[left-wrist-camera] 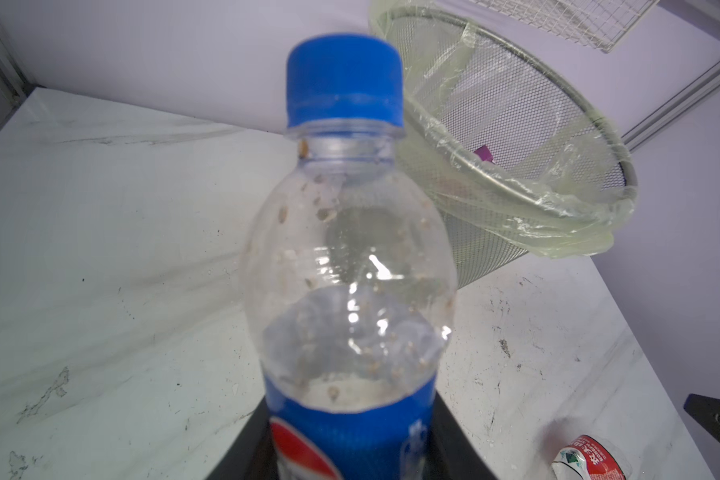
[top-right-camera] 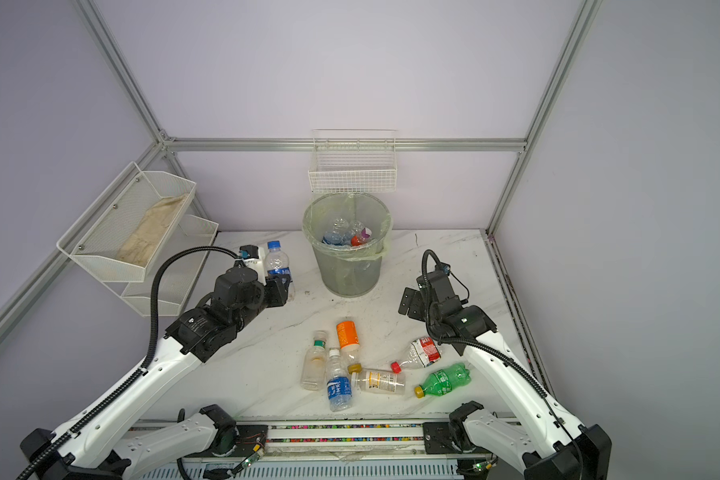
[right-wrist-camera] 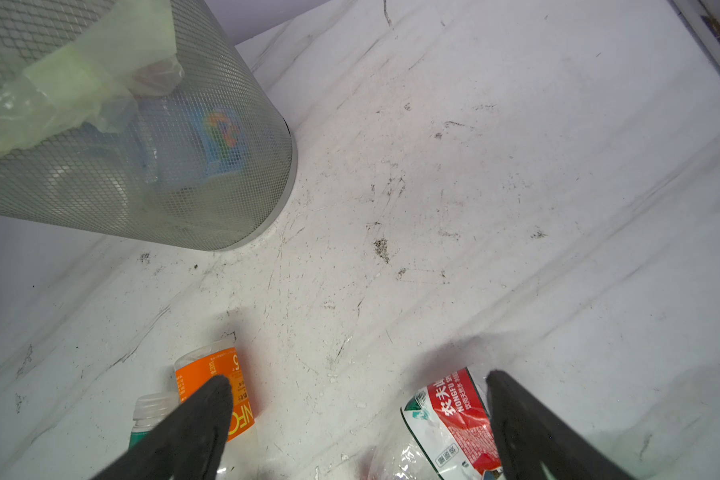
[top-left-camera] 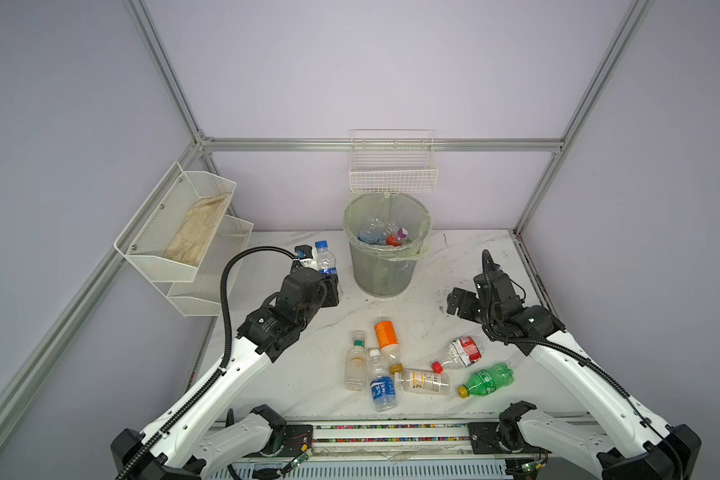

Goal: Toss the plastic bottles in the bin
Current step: 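Lift the Pepsi bottle with the left gripper and release it into the bin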

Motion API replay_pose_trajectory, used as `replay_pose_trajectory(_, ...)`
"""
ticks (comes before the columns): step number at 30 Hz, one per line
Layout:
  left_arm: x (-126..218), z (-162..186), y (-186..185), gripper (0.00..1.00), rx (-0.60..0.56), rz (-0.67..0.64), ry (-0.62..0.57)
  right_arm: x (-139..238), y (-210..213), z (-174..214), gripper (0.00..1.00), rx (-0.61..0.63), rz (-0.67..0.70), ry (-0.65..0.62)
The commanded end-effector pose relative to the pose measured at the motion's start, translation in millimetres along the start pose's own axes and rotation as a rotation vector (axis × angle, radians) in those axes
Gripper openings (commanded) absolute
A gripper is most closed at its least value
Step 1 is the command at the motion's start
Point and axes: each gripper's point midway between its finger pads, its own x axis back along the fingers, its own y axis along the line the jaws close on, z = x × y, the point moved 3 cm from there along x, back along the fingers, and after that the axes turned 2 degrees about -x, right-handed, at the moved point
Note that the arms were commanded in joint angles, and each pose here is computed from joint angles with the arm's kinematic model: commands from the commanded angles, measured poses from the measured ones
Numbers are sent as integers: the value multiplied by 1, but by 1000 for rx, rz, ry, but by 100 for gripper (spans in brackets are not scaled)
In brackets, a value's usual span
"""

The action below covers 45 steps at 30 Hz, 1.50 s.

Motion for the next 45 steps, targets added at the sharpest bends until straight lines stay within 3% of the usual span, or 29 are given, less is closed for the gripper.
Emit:
replay_pose_trajectory(1, 33, -52, -13, 41, 10, 77, -168, 1, 1, 1, 97, -13, -25, -2)
replay_pose_trajectory(16, 86, -112, -45, 40, -8, 302, -407, -2, 5, 6, 97, -21, -63, 11)
replay_pose_trajectory(45, 71, -161, -110, 38, -88, 436, -457, -2, 10, 10, 97, -26, -108, 20)
